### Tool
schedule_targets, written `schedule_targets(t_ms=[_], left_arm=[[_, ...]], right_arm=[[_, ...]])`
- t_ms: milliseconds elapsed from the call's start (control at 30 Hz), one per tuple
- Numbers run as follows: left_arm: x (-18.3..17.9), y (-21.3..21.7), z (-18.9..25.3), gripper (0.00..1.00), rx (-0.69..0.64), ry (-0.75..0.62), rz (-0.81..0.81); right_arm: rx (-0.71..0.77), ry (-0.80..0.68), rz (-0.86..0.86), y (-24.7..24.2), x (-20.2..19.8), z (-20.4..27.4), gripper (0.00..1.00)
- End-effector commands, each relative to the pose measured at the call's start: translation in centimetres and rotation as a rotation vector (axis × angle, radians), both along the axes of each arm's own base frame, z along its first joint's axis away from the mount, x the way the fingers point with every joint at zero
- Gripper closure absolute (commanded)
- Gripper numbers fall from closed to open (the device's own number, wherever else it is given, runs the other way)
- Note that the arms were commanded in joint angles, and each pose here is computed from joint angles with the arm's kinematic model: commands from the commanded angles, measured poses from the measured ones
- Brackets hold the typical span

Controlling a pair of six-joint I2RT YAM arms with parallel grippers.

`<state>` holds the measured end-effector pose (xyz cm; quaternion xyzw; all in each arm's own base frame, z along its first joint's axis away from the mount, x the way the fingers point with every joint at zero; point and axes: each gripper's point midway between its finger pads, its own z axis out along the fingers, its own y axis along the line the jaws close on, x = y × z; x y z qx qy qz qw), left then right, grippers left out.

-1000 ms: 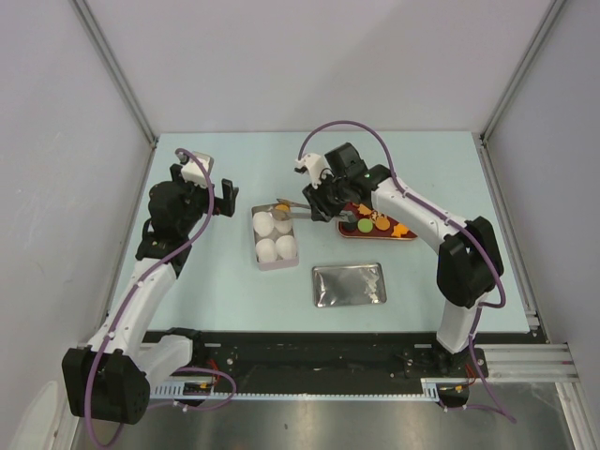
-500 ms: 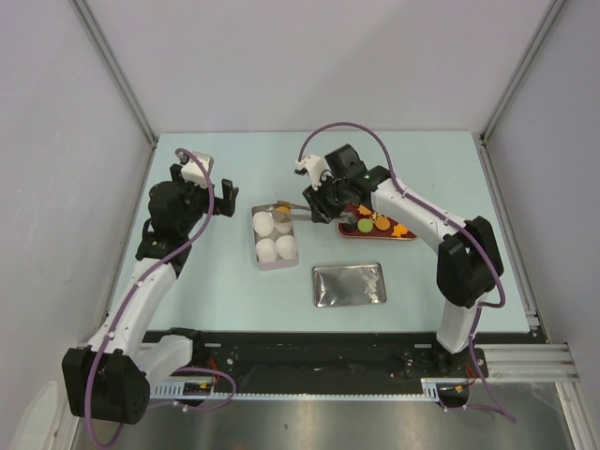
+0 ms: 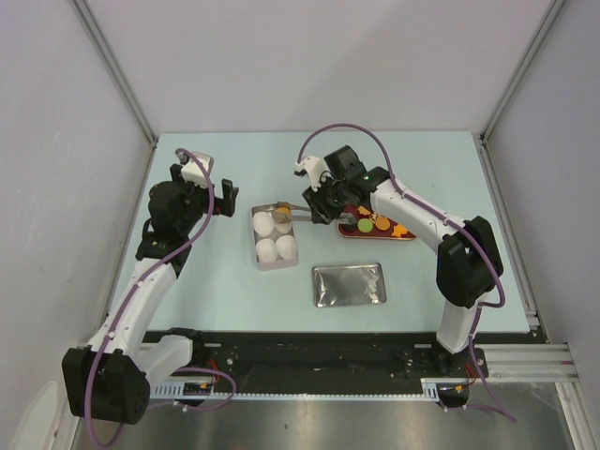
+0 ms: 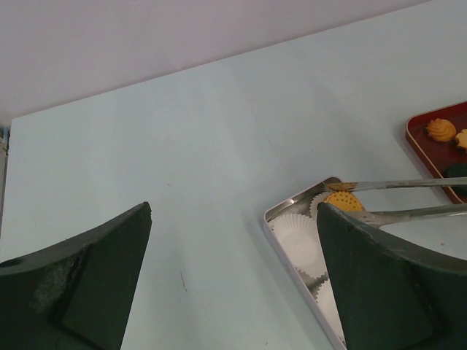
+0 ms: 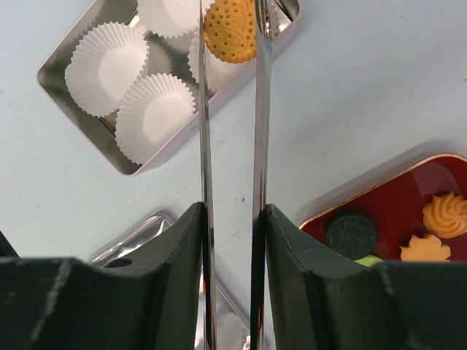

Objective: Pack the cookies

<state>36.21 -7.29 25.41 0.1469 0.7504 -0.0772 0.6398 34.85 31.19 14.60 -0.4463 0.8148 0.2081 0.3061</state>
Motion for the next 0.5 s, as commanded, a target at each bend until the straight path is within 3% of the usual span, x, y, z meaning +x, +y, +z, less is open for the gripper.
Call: schedule_targets(t_ms=[0,467], left_arm=[[0.14,-0.33,0.70,0.00,0.005,-0.032,-0.016],[0.17,-0.41,0.67,0.00,0.005,-0.031,-0.021]], right_arm=[[0.017,-0.045,0.017,0.78,0.70,0.48,0.60],[0.027,-0.056,0.018,0.88,0.79,1.09,0.53]])
